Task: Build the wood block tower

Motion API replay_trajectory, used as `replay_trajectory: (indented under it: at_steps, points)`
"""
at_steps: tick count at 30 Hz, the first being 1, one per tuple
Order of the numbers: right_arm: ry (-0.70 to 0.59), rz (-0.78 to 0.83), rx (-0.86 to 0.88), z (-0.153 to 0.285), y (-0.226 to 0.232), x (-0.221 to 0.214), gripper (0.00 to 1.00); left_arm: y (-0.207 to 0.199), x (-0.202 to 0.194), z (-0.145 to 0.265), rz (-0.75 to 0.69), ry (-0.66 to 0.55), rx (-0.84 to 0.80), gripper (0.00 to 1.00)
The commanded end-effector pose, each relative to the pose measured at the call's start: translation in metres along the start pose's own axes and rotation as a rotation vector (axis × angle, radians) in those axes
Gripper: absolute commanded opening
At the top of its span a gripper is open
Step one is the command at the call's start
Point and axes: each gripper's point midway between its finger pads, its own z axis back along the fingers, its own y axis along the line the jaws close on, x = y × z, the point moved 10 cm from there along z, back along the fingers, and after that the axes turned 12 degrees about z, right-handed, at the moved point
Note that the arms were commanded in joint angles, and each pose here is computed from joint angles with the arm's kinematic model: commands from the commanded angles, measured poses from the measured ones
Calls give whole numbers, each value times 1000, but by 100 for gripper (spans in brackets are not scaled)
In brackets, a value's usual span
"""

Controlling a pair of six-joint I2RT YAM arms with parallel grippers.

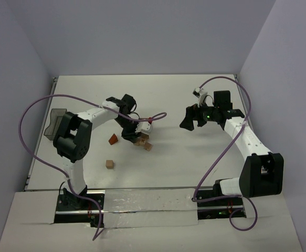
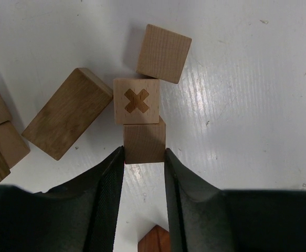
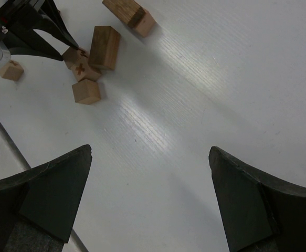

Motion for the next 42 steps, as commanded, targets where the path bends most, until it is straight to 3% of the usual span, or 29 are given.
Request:
replay_trajectory:
  at_steps: [1, 3, 8, 12, 18, 20, 21, 24, 28, 30, 31, 36, 42]
  points:
    - [-31, 37, 2, 4, 4, 8, 100, 4, 2, -6, 4, -7, 5, 44]
    - [-32, 36, 0, 4, 4, 8, 100, 4, 3, -5, 7, -8, 7, 47]
    - [-61, 23, -13, 11, 9, 15, 100, 4, 8, 0, 7, -19, 16, 70]
    - [-86, 24, -30, 16, 16, 24, 100, 2, 16, 12, 7, -31, 42, 82]
    - [-95, 59, -89, 18, 49, 45, 100, -16, 43, 82, 38, -120, 208, 88]
    - [-91, 45, -133, 18, 56, 53, 100, -31, 51, 114, 66, -200, 300, 93]
    - [-84, 51, -126, 14, 62, 55, 100, -33, 49, 126, 104, -231, 351, 97]
    - [-55, 18, -124, -1, 77, 60, 100, -52, 33, 163, 264, -355, 526, 99]
    - [-10, -61, -276, -30, 107, 73, 98, -88, 11, 204, 425, -527, 764, 99]
    - [54, -80, -359, -42, 119, 74, 97, -97, 4, 213, 645, -666, 914, 99]
    - [96, -85, -385, -52, 128, 77, 97, -101, -3, 218, 783, -736, 1064, 99]
    - [235, -184, -351, -99, 155, 77, 99, -119, -29, 208, 951, -711, 1152, 99]
    - [357, -263, -326, -138, 182, 69, 100, -131, -44, 199, 1033, -775, 1207, 99]
